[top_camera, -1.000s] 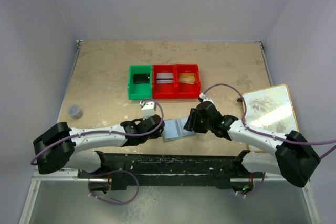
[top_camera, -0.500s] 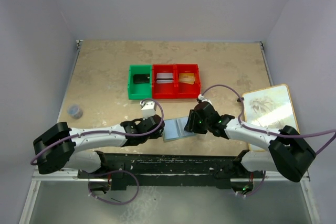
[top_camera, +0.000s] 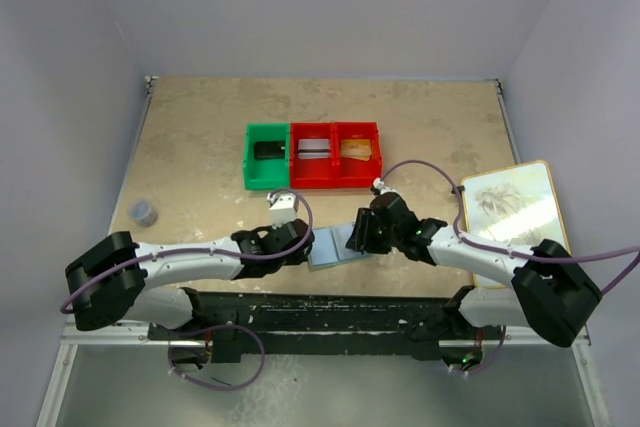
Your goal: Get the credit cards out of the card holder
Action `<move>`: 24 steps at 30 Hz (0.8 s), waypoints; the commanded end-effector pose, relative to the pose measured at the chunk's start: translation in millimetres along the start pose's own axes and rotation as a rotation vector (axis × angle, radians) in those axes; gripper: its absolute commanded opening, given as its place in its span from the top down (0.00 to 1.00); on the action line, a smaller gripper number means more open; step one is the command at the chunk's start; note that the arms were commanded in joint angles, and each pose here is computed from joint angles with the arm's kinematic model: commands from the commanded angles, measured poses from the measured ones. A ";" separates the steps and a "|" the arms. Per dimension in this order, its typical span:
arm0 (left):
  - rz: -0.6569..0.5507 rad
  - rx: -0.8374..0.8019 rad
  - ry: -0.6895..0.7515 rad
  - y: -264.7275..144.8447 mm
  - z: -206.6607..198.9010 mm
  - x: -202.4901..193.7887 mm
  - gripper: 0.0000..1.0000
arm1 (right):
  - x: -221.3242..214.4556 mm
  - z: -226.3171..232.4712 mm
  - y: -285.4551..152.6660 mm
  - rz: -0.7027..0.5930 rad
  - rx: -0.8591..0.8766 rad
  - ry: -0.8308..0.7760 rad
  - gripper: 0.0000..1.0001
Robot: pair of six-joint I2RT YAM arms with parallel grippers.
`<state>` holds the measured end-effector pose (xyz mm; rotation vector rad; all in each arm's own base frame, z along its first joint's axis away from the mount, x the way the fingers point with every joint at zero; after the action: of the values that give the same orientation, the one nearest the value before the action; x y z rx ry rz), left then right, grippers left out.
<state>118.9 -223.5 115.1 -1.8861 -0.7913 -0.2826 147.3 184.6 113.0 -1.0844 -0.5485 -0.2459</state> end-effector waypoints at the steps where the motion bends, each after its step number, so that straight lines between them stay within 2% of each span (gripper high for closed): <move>1: -0.017 -0.040 -0.013 -0.5 -11.9 3.6 1.00 | 15.9 13.3 -4.7 -0.050 0.080 -0.027 0.54; 15: -0.016 -0.035 -0.009 -0.3 -10.3 3.0 1.00 | 21.0 24.2 17.1 -0.047 0.183 -0.014 0.53; 24: -0.029 -0.033 -0.019 -2.7 -5.2 3.8 1.00 | 27.8 30.7 3.1 -0.129 0.246 0.023 0.53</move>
<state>118.8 -223.1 113.4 -1.8791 -0.7881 -0.2821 160.0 208.3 114.6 -0.9235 -0.5760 -0.2385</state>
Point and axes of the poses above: each gripper's point midway between its finger pads, its own y axis out along the fingers, its own z axis along the line the jaws close on, x = y × z, the point moved 10 cm from there along -y, back along the fingers, and after that the axes turned 14 degrees about -y, right-handed, at the moved point
